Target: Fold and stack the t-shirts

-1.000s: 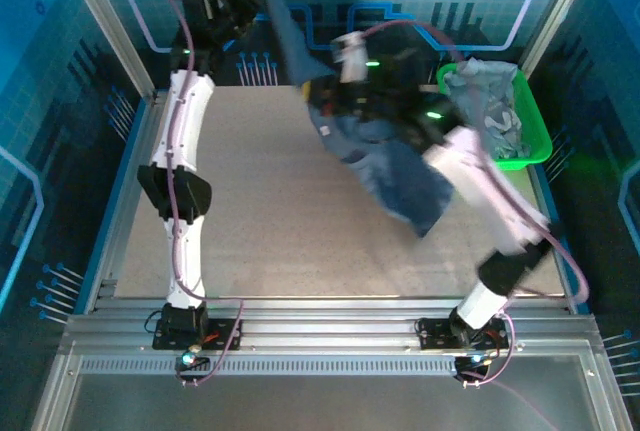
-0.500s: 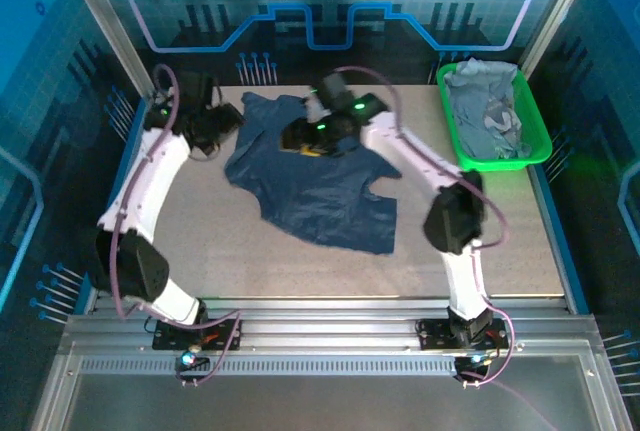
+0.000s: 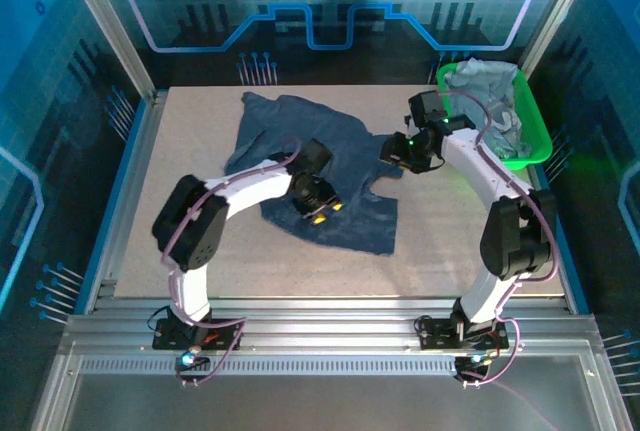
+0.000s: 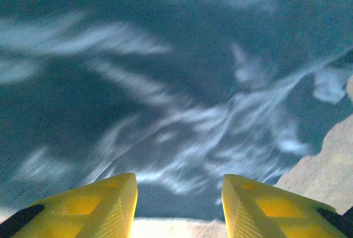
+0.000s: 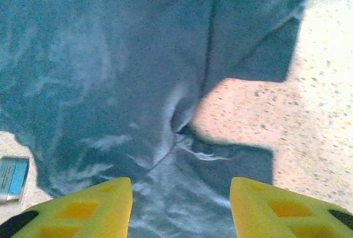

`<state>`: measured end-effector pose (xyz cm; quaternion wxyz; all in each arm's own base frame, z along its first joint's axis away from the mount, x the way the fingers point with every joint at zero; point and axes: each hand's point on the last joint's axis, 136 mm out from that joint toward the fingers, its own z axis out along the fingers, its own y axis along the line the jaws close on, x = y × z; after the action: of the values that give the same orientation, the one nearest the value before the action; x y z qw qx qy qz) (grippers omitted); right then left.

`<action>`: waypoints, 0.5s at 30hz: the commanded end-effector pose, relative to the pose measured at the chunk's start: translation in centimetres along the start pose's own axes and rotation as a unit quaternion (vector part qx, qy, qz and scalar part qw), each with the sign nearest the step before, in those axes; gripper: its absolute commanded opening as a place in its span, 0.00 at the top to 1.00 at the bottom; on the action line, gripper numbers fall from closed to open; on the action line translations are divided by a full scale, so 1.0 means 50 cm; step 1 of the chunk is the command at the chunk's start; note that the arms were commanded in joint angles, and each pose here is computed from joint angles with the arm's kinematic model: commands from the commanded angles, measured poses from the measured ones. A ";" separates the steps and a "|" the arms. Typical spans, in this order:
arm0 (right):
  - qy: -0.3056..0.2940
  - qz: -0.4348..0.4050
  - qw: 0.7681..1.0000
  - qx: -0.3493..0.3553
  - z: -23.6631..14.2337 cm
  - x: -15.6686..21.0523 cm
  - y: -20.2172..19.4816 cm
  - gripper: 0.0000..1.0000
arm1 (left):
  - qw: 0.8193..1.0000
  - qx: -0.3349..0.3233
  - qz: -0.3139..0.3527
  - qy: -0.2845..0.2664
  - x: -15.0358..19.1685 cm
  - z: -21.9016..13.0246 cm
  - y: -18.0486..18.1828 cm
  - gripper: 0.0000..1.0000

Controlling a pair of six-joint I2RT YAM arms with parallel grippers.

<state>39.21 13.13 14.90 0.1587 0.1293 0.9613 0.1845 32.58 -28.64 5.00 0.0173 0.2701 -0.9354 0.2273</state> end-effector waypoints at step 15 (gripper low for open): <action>-0.011 0.020 0.999 0.027 -0.011 -0.003 -0.043 0.49 | 0.989 -0.100 -0.095 -0.061 -0.243 -0.157 0.383 0.58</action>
<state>39.15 11.16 15.32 0.1752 0.1477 0.9595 0.1640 33.05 -6.61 1.60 0.0118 0.4254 -0.8935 0.1436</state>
